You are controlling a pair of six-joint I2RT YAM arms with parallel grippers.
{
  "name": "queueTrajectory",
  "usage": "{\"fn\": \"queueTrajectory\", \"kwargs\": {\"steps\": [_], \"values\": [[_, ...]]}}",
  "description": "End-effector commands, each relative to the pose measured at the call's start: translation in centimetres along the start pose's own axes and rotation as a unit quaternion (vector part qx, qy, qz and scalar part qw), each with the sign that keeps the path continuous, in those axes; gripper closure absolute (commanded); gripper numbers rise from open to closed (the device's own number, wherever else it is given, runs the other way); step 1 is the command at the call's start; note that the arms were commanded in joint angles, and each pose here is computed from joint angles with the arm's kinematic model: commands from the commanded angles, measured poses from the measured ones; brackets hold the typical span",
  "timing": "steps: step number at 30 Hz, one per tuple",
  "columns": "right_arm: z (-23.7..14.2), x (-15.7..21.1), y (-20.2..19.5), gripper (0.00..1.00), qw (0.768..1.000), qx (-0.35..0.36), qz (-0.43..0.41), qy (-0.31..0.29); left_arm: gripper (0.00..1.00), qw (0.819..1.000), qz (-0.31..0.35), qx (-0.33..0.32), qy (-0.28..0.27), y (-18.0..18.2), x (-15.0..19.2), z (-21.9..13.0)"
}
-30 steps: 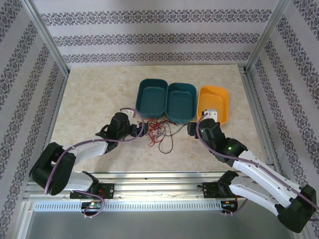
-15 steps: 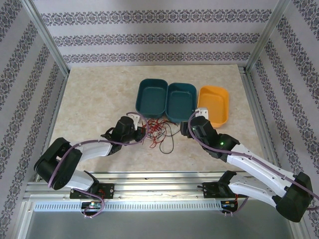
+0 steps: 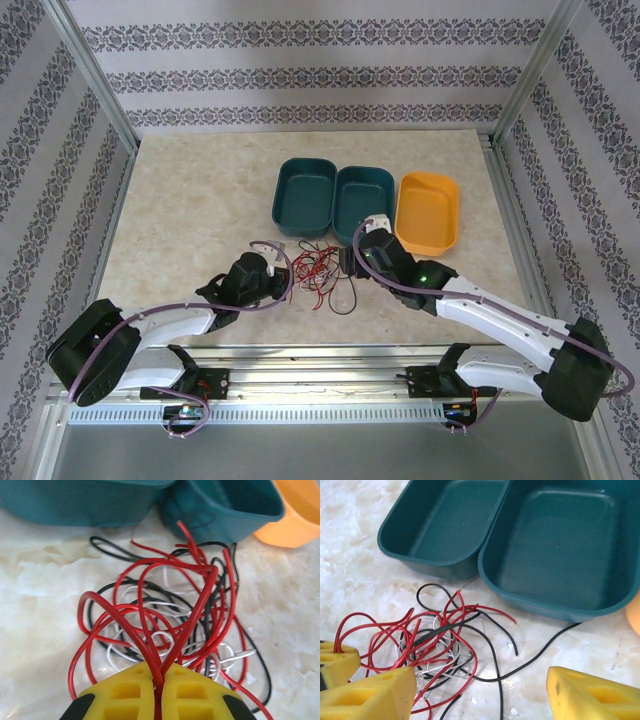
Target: Untangle the cables
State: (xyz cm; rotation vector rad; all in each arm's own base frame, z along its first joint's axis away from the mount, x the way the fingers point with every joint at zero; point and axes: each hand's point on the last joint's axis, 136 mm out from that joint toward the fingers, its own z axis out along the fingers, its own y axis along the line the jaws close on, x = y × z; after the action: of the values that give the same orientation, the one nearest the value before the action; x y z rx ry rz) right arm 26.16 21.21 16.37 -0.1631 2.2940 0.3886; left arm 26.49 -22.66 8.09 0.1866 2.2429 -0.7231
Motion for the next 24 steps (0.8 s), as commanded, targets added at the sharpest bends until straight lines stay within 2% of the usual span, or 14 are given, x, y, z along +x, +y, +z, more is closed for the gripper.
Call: {"fn": "queueTrajectory", "kwargs": {"steps": [1, 5, 7, 16, 20, 24], "values": [[0.1, -1.0, 2.3, 0.32, 0.999, -0.032, 0.017, 0.002, 0.88, 0.999, -0.029, 0.002, -0.042, -0.2, -1.2, -0.2], [1.1, -0.6, 3.3, 0.37, 0.999, -0.038, 0.033, 0.021, 0.74, 0.998, -0.033, 0.007, -0.048, -0.5, -1.6, -0.3], [1.7, -0.4, 3.9, 0.38, 0.998, -0.044, 0.038, 0.031, 0.70, 0.998, -0.035, 0.006, -0.053, -0.4, -1.8, -0.4], [4.8, 0.6, 6.9, 0.54, 0.993, -0.063, 0.053, 0.085, 0.69, 0.996, -0.038, -0.012, -0.075, 0.3, -2.8, -0.2], [6.3, 0.7, 8.1, 0.61, 0.991, -0.070, 0.053, 0.102, 0.77, 0.996, -0.044, -0.014, -0.083, 0.7, -3.5, 0.0], [7.1, 0.6, 8.9, 0.63, 0.990, -0.076, 0.045, 0.111, 1.00, 0.996, -0.044, -0.005, -0.082, 0.7, -4.0, -0.1]]}}
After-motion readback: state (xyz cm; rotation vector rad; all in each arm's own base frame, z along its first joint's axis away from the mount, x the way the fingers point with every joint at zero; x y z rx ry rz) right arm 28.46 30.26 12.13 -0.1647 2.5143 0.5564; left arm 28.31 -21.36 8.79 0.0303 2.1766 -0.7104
